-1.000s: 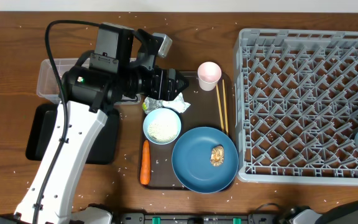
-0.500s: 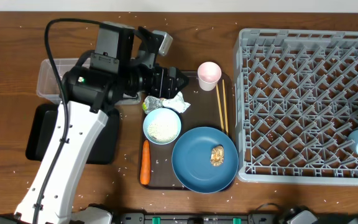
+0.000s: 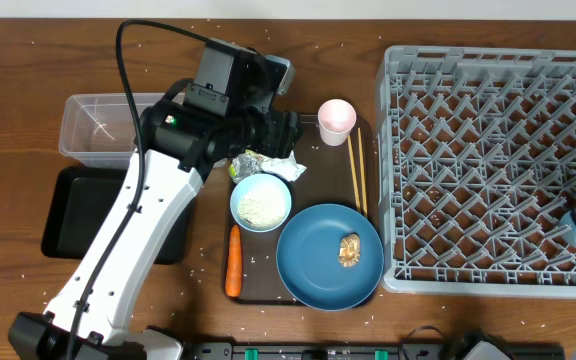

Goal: Sort waste into correct bins and load items into the dishwasher rack
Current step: 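Place the blue cup upside down in the rack with the right gripper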

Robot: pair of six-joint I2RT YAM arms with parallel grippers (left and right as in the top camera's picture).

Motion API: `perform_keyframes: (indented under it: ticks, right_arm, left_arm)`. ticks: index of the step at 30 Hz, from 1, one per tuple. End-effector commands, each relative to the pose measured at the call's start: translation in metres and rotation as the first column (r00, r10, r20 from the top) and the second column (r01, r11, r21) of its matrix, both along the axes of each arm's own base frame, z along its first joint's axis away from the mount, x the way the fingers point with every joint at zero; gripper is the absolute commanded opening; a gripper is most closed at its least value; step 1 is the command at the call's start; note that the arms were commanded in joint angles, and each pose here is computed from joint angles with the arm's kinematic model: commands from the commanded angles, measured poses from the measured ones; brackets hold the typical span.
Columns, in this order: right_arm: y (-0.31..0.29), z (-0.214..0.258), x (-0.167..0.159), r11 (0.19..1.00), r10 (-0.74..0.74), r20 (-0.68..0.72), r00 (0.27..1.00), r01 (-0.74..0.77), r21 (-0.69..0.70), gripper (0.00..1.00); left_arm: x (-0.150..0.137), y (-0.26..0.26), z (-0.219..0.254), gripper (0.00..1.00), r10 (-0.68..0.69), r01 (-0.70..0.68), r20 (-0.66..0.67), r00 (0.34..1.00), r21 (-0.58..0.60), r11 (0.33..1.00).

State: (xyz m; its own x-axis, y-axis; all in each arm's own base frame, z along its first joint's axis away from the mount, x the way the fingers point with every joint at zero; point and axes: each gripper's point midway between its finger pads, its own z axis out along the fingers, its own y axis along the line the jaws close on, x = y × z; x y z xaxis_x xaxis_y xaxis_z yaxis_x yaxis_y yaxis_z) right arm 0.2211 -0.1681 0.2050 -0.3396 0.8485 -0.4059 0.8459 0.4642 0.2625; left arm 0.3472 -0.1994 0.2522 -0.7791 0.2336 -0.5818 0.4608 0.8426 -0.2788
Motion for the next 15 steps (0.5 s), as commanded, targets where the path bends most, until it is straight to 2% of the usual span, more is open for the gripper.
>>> perform_keyframes:
  ticks: [1, 15]
  right_arm:
    - [-0.024, -0.022, -0.01, 0.989, -0.145, -0.098, 0.985, 0.144, -0.011, 0.01]
    - [-0.069, -0.078, -0.032, 0.931, -0.342, -0.269, 0.9, 0.363, 0.032, 0.01]
  left_arm:
    - [-0.001, 0.004, 0.006, 0.66, 0.008, -0.008, 0.013, 1.0, 0.016, 1.0]
    - [-0.004, 0.005, 0.003, 0.66, 0.007, -0.007, -0.004, 1.0, 0.023, 1.0]
